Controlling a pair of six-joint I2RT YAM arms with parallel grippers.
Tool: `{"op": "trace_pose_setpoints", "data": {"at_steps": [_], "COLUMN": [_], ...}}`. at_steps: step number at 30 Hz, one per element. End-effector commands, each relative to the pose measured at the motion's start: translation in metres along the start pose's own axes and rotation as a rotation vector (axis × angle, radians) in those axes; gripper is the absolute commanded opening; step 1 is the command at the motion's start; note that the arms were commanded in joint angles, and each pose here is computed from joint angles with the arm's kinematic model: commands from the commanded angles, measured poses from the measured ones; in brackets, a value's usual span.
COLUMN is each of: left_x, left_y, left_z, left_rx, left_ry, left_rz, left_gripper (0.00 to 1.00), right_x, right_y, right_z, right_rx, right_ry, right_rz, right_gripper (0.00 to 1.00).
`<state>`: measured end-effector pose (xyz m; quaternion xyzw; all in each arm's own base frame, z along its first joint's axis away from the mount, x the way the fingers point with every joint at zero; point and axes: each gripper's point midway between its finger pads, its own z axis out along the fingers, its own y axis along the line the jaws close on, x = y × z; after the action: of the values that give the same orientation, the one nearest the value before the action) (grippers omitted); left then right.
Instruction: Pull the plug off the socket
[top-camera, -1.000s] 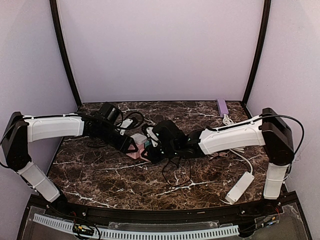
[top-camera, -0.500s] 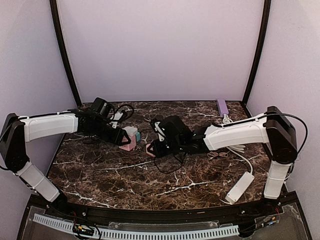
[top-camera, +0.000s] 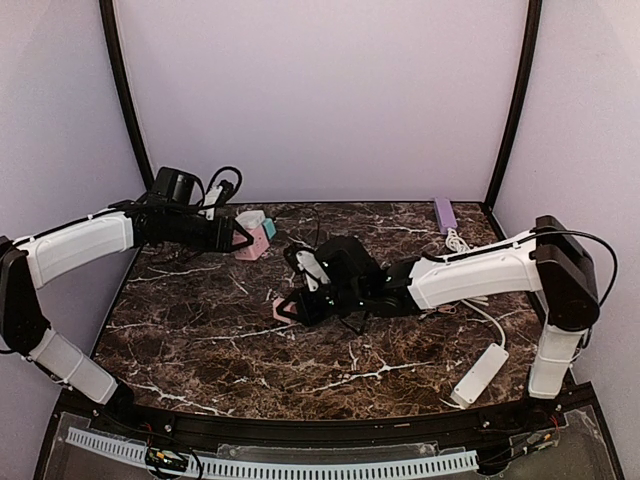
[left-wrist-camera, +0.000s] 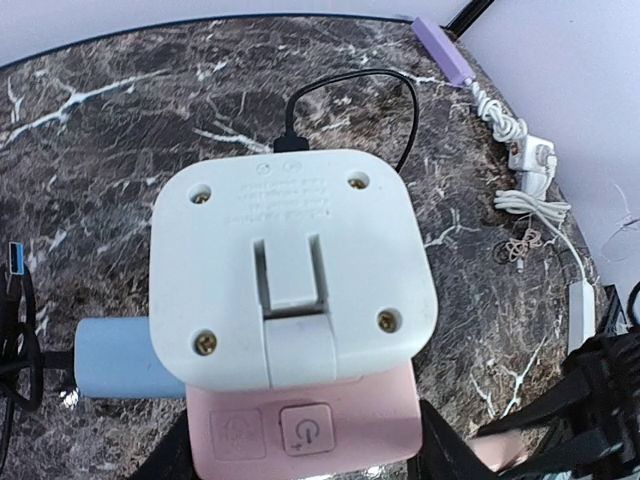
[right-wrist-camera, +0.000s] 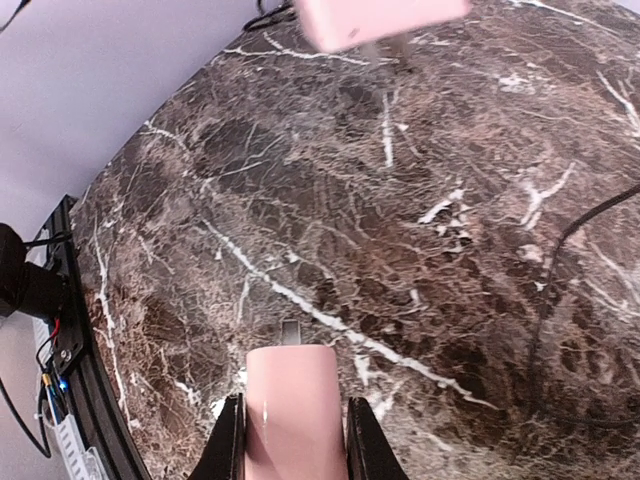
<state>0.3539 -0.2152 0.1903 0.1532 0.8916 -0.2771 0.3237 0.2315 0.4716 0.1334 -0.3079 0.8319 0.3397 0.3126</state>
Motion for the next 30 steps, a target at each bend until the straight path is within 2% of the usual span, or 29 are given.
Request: {"op": "trace_pose_setpoints", "data": {"at_steps": [1,7,20,30], "left_x": [-0.038,-0.015,-0.011,-0.011], "left_y": [-0.025,-0.019,-0.022,-0.02], "left_z": [-0.013,-0.006,-0.01,-0.01], "left_rx": [0.09,0.09,0.098,0.085], "left_ry": [-0.117,-0.063,-0.057,-0.057], "left_rz": [0.056,0.06,0.069,0.073], "left_gripper": [0.06,0.06,0.06,0.06], "right_x": [0.017,0.035,0.063,0.07], "right_y": [0.031,0.037,0.029,0.023], "right_z": [0.021,0.044,0.072,0.077], "right_rx": [-0.104,-0.134,-0.115,-0.09], "right_ry": [0.028,0.081,0.182,0.207], "right_rz": [-0.002,0.014,0.037,0.047], "right_gripper": [0.0,0.0,0.0,0.26]}}
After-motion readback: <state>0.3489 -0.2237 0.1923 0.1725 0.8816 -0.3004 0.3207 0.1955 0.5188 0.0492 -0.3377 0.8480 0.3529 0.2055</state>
